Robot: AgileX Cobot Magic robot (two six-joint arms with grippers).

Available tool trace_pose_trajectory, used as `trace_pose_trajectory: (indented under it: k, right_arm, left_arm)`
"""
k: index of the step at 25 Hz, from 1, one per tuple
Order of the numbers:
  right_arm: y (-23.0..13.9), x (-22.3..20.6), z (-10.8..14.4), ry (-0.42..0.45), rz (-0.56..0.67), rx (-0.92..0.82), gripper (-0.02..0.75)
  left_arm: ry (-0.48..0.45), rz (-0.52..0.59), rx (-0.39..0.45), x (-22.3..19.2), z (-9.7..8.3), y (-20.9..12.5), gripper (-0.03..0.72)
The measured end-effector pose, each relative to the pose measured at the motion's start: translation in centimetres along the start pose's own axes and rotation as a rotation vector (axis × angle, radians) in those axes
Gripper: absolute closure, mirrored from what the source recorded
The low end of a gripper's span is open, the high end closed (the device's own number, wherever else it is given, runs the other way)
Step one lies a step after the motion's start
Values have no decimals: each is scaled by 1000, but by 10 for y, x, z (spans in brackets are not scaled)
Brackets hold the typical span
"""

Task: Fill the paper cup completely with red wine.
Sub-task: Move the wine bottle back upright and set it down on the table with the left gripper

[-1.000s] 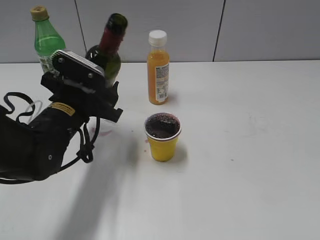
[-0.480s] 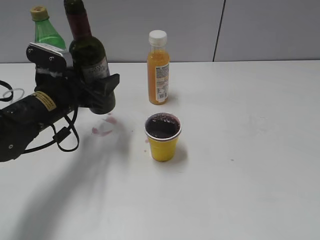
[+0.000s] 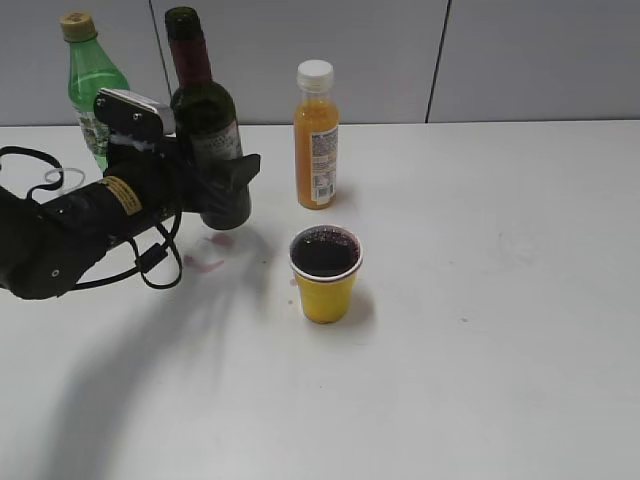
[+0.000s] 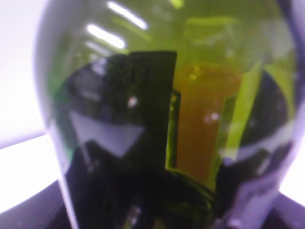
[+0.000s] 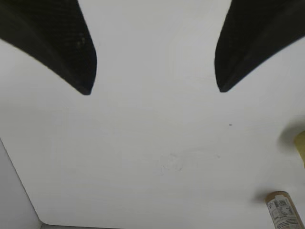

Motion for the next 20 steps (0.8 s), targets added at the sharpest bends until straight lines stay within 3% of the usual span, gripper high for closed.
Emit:
trace_pose_trajectory:
  k: [20]
  right_arm:
    - [0,0,0,0,0,0,153]
  left_arm:
    - [-7,73,17,-7,-3,-26,137]
Point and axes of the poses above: a point on each arm's last joint axis where the gripper is mounted, x pointing back along that axis away from the gripper, z along the wrist's bending axis when the last joint is at zero, y = z × x, the point moved 2 cm from there along -x, pointing out along that axis toward the gripper, and after that the axes turned 5 degrees about -x, right-handed, at the moved point
